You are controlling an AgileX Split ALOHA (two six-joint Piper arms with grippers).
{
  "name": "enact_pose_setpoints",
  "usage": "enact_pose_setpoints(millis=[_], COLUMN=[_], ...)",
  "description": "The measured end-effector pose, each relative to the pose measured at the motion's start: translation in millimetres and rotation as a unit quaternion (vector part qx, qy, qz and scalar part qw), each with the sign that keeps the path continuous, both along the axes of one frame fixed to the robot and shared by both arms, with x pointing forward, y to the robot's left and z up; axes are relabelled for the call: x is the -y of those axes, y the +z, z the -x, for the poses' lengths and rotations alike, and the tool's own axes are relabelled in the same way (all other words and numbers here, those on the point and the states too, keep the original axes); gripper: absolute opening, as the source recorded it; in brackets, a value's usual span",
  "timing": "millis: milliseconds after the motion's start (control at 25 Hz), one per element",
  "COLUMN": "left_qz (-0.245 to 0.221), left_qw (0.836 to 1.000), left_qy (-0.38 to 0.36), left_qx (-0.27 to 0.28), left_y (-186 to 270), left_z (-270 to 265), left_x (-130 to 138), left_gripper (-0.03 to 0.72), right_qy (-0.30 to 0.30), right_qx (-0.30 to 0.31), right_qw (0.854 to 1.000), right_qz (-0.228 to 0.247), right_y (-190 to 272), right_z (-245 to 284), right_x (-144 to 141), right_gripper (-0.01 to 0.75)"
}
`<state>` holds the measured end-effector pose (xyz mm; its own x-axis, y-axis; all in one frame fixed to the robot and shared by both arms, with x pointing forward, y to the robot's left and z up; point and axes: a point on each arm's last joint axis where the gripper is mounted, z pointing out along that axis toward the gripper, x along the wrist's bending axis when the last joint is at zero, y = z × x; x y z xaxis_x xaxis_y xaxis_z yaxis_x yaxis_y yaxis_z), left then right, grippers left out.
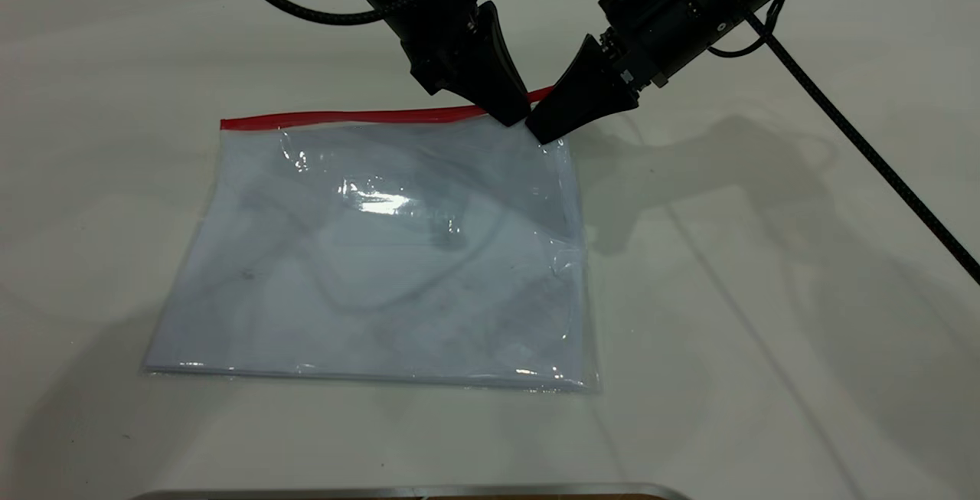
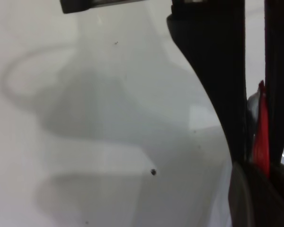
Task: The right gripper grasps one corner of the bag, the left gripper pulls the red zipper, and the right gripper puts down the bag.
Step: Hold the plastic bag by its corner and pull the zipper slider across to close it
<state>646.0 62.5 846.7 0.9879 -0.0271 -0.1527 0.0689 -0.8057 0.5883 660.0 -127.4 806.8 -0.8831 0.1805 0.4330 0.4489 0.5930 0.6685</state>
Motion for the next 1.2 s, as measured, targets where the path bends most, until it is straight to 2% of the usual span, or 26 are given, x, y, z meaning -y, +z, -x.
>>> enact_pose_setpoints(millis=[400, 640, 920, 1200], left_qz=[-0.003, -0.019, -0.089, -0.132], left_qw=[0.999, 0.998, 0.992, 0.982], left_qy=[0.028, 0.054, 0.091, 0.135], left_qx=[0.022, 0.020, 0.002, -0.018], left_y=[1, 0, -7, -10], left_z=[-7, -14, -24, -33], left_x=[1, -11, -48, -81], left_gripper=[0.045, 0.045, 0.045, 0.045], right_qy=[-0.061, -0.116, -0.174, -0.188], right_qx=[-0.042, -0.067, -0.065, -0.063], right_qw=[0.997, 0.991, 0.983, 0.980], right_qz=[-0.013, -0.017, -0.001, 0.005], right_y=[3, 4, 1, 0], right_z=[-12, -21, -30, -32], right_x=[40, 77, 113, 116], right_gripper=[0.032, 0.032, 0.032, 0.032])
